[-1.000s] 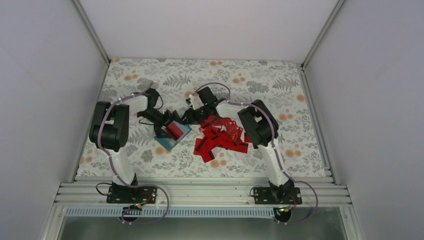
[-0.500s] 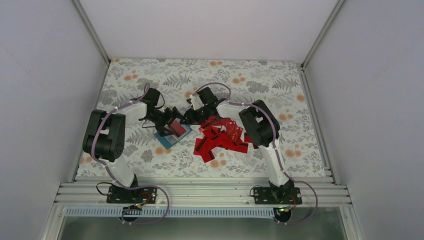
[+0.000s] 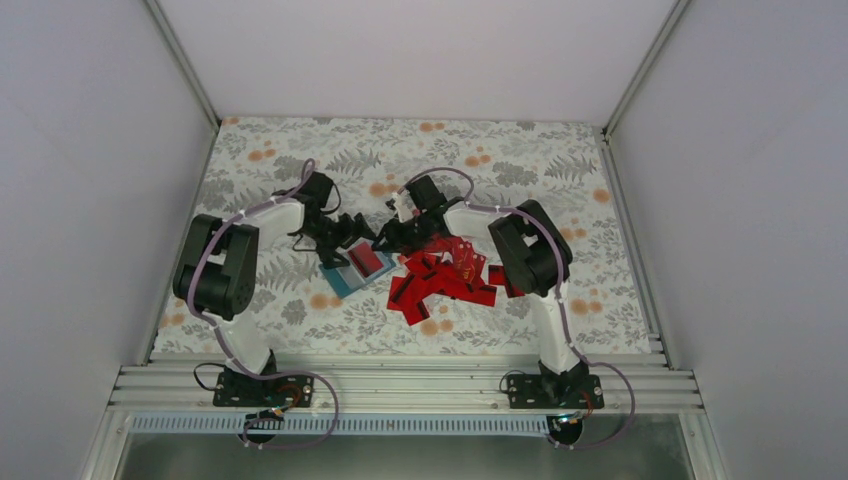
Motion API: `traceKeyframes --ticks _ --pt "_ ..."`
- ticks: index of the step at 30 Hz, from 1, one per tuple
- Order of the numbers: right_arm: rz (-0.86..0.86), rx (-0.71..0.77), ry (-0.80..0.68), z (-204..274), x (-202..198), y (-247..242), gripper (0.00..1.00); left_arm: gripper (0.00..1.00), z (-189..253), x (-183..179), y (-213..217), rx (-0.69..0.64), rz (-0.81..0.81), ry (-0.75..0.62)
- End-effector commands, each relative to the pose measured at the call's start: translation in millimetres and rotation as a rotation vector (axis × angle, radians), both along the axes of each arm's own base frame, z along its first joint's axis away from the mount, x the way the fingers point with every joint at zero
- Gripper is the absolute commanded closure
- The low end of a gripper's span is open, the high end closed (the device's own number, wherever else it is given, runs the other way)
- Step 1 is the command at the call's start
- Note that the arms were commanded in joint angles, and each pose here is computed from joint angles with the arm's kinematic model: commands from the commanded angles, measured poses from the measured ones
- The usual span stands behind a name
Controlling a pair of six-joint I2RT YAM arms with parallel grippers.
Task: Put the credit cards into the card holder
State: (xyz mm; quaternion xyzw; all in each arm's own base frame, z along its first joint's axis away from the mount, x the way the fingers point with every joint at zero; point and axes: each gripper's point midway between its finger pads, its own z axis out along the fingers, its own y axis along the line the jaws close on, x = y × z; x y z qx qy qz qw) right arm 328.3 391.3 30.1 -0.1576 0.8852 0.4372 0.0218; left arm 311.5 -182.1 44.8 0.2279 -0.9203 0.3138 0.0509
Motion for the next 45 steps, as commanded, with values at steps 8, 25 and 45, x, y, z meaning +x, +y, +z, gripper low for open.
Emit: traceKeyframes --ticks 8,25,45 --pt "-0.033 -0.113 0.066 -25 -18 -20 0.67 0.02 -4 18 -21 0.024 -0.082 -0.05" --pt "-0.066 -0.148 0.049 -18 -15 -23 0.66 0.0 21 17 -33 0.032 -0.032 -0.103" --pt "-0.08 -0.152 -0.024 27 11 -45 0.61 0.26 29 -4 0 0.206 -0.099 -0.217"
